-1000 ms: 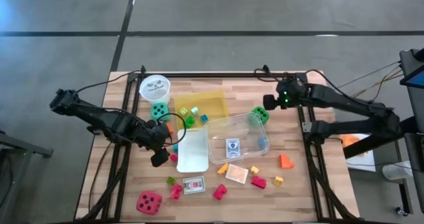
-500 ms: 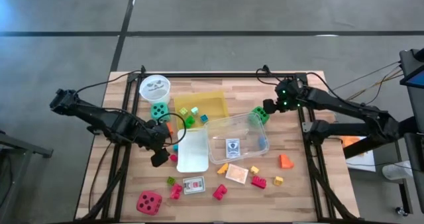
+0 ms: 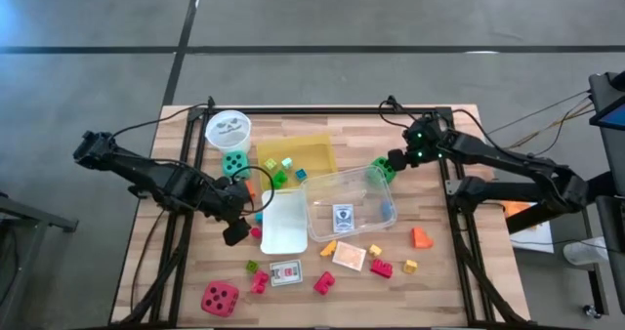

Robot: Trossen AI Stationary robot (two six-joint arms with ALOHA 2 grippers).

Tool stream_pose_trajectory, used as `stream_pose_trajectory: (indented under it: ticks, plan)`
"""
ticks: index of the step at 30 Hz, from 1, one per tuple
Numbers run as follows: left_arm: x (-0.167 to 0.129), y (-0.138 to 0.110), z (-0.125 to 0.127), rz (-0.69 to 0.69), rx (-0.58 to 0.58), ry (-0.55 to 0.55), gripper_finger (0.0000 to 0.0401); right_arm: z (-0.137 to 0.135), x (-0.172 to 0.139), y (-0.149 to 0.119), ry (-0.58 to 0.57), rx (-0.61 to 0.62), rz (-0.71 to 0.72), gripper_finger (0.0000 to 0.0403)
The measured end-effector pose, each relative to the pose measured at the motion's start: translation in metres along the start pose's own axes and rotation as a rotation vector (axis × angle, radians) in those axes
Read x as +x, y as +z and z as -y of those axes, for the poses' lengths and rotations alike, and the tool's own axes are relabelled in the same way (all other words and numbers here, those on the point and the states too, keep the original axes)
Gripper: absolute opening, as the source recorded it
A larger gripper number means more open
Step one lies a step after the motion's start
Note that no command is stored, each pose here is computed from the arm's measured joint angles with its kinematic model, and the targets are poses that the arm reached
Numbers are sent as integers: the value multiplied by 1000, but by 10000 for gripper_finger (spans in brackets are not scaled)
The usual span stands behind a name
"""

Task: Pick & Place Toys
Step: Put the green dice into the white bin

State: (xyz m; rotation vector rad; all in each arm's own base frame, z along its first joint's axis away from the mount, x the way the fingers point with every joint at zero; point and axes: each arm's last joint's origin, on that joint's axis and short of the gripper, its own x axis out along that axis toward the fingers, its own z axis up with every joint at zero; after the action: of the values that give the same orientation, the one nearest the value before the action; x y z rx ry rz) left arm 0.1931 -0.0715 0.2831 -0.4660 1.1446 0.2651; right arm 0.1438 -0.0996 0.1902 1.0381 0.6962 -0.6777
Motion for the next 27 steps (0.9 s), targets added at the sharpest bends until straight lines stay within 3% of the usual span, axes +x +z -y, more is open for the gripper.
stream_pose_trajectory:
  ticks: [20, 23, 27]
  plan:
    - [-1, 9, 8, 119, -35, -57, 300, 9, 31, -4, -6, -66, -130, 253]
    - [-1, 9, 8, 119, -35, -57, 300, 9, 32, -4, 5, -73, -138, 222]
    - [-1, 9, 8, 119, -35, -57, 300, 9, 32, -5, 17, -78, -149, 131]
